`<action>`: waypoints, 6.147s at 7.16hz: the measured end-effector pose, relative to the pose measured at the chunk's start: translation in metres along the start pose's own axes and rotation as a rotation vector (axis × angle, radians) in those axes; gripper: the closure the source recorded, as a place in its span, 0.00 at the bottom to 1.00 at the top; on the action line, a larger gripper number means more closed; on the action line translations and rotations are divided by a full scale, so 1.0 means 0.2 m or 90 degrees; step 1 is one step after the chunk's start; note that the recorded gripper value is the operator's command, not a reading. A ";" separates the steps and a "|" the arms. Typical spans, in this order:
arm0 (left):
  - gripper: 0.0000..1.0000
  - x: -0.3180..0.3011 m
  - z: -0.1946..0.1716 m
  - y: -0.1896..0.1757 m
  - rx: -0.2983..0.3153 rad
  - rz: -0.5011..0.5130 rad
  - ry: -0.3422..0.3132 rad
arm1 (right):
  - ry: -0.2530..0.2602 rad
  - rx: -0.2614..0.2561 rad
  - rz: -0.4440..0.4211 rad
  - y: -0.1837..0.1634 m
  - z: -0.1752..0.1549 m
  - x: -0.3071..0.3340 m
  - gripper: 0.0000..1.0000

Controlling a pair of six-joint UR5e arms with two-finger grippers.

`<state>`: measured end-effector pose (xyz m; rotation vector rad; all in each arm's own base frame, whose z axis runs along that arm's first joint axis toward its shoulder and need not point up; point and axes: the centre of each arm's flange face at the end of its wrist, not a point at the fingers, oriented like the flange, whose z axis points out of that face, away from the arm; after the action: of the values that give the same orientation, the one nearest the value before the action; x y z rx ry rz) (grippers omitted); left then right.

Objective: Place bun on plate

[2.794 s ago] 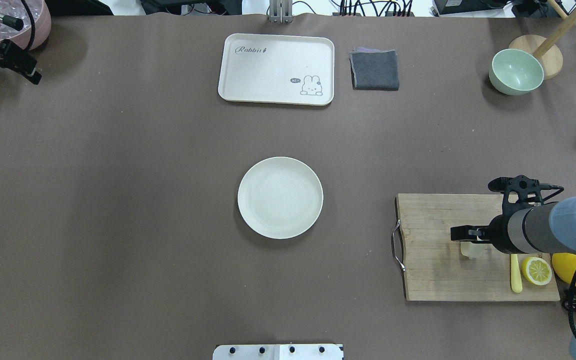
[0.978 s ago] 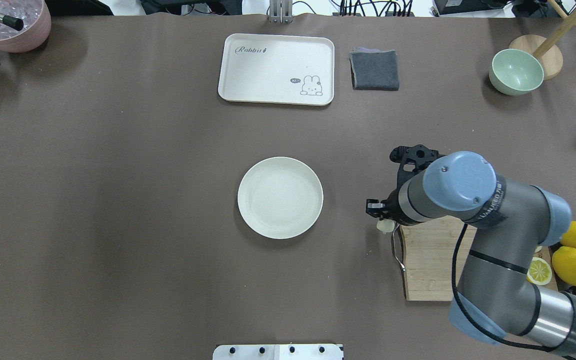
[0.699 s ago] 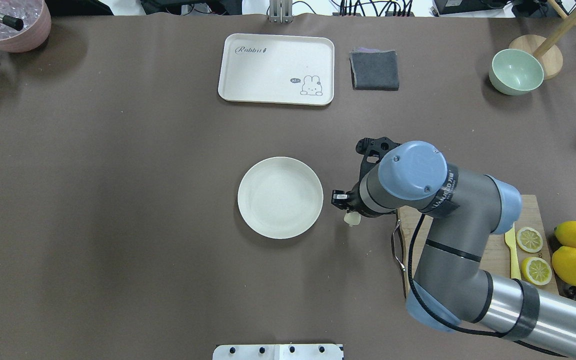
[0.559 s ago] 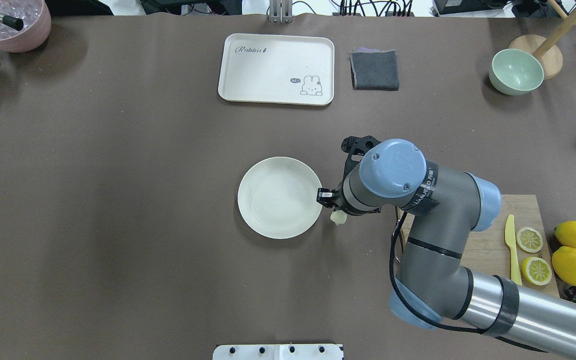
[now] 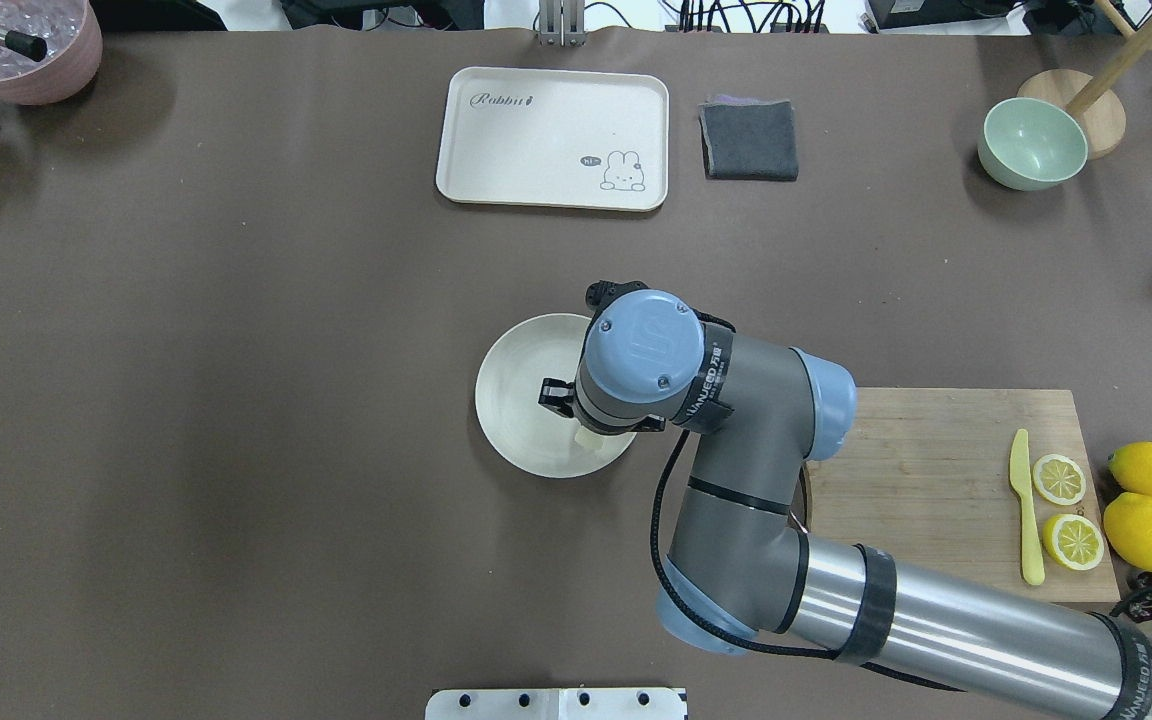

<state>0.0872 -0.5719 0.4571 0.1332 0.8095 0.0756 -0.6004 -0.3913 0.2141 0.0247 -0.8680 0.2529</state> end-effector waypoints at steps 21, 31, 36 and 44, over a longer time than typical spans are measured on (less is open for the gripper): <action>0.02 -1.20 -0.23 0.58 -0.075 -0.084 0.010 | 0.062 -0.018 -0.208 -1.39 -1.05 2.20 0.00; 0.02 -1.17 -0.24 0.55 -0.052 -0.050 0.008 | 0.111 -0.086 -0.181 -0.98 -1.11 3.41 0.00; 0.02 -1.16 -0.26 0.54 -0.025 -0.019 0.000 | 0.106 -0.082 -0.175 -0.98 -1.12 3.45 0.00; 0.02 -1.17 -0.25 0.55 -0.026 -0.023 -0.002 | 0.099 -0.085 -0.174 -0.98 -1.11 3.45 0.00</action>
<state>-0.1119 -0.4872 0.6073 0.0808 0.8067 0.0574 0.0384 -0.4083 0.6082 -0.0006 -0.7155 -0.0580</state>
